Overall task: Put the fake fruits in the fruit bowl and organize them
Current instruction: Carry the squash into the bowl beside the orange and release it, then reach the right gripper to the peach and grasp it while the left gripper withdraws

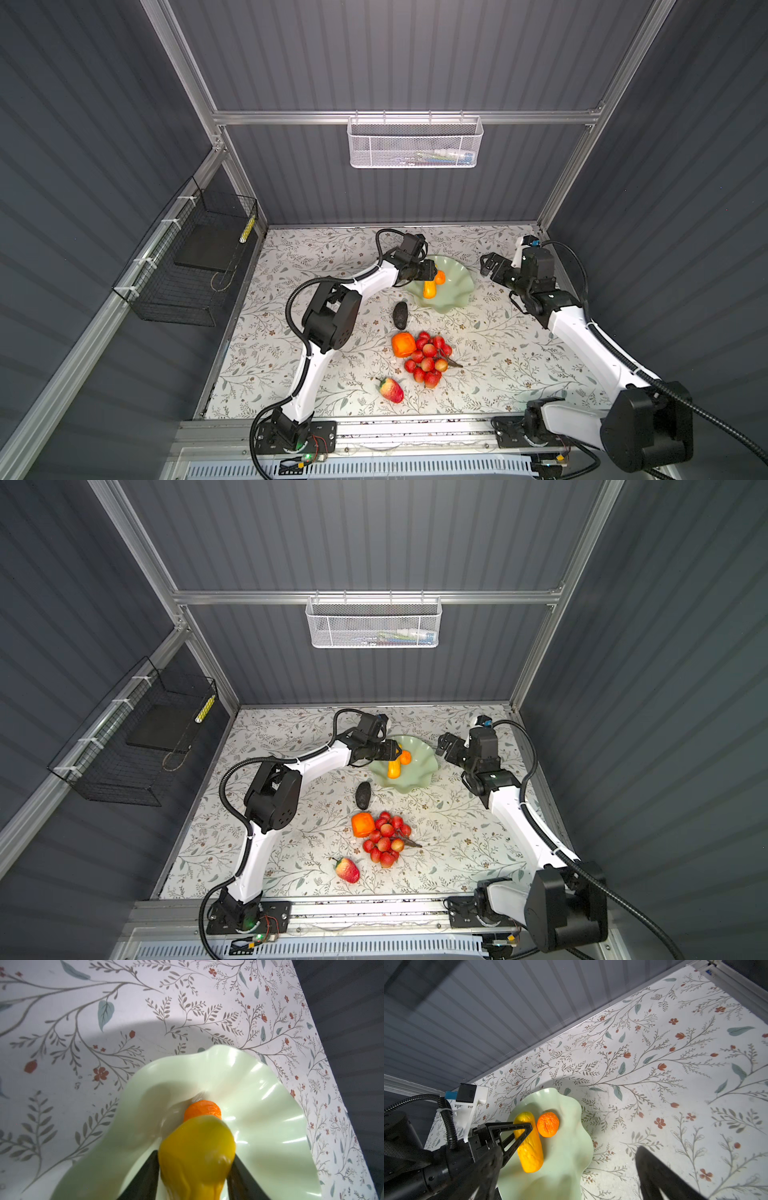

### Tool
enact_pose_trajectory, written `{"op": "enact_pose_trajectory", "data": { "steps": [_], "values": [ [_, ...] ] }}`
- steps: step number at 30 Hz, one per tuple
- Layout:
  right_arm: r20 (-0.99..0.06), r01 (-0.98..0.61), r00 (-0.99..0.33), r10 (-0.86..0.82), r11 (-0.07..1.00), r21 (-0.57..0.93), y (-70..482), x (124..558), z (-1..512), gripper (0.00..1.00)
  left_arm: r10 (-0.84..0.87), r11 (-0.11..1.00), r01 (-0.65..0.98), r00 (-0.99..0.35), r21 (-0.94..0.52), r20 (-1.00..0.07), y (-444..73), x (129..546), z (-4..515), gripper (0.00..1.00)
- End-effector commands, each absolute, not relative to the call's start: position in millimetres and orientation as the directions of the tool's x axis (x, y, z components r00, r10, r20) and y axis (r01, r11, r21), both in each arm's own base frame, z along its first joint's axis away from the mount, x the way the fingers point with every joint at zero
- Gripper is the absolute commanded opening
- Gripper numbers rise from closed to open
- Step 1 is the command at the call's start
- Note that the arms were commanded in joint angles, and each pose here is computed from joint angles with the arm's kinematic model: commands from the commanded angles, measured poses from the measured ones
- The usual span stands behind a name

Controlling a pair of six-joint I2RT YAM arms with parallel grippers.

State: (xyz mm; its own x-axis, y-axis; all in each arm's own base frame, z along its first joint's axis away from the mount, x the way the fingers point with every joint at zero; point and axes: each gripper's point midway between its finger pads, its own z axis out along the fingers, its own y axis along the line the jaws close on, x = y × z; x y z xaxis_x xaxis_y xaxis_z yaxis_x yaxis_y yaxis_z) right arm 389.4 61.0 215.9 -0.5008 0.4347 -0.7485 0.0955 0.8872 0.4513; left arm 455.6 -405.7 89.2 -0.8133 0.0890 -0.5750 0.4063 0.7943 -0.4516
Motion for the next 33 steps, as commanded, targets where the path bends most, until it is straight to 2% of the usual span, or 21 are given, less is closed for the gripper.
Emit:
{"op": "enact_pose_trajectory", "data": {
  "steps": [1,5,9,14,17,20,24,28,33],
  "values": [
    [-0.748,0.090,-0.508,0.428,0.890,0.448,59.8,384.9,215.6,0.99,0.073,0.796,0.394,-0.816,-0.460,-0.573,-409.0,458.3,92.6,0.59],
    [-0.743,0.040,-0.525,0.416,0.884,0.466,69.4,382.9,220.1,0.99,0.058,0.784,0.407,-0.799,-0.468,-0.598,-408.6,457.3,106.5,0.63],
    [-0.730,-0.026,-0.575,0.369,0.884,0.467,85.3,378.1,217.3,0.97,0.027,0.778,0.436,-0.741,-0.452,-0.671,-402.5,460.5,143.8,0.68],
    [-0.714,-0.182,-0.677,0.176,0.900,0.395,132.6,354.8,198.8,0.97,-0.023,0.820,0.446,-0.600,-0.358,-0.800,-375.0,465.6,204.0,0.75],
    [-0.704,-0.314,-0.710,0.034,0.879,0.359,171.2,329.5,184.1,0.96,-0.059,0.885,0.373,-0.504,-0.278,-0.862,-336.4,466.3,231.6,0.83],
    [-0.710,-0.471,-0.693,-0.125,0.824,0.314,211.6,298.2,171.7,0.94,-0.114,0.931,0.265,-0.446,-0.252,-0.888,-287.9,460.1,241.7,0.92],
    [-0.708,-0.666,-0.610,-0.356,0.715,0.214,258.1,251.4,155.1,0.93,-0.243,0.943,0.120,-0.388,-0.310,-0.889,-214.6,447.3,249.6,0.99],
    [-0.692,-0.802,-0.503,-0.517,0.577,0.152,296.0,204.9,142.0,0.91,-0.326,0.943,-0.045,-0.331,-0.330,-0.885,-140.0,424.1,245.8,1.00],
    [-0.615,-0.898,-0.395,-0.682,0.428,0.101,323.0,158.2,110.8,0.87,-0.308,0.946,-0.189,-0.271,-0.264,-0.912,-86.4,383.5,247.6,1.00]
  ]
}}
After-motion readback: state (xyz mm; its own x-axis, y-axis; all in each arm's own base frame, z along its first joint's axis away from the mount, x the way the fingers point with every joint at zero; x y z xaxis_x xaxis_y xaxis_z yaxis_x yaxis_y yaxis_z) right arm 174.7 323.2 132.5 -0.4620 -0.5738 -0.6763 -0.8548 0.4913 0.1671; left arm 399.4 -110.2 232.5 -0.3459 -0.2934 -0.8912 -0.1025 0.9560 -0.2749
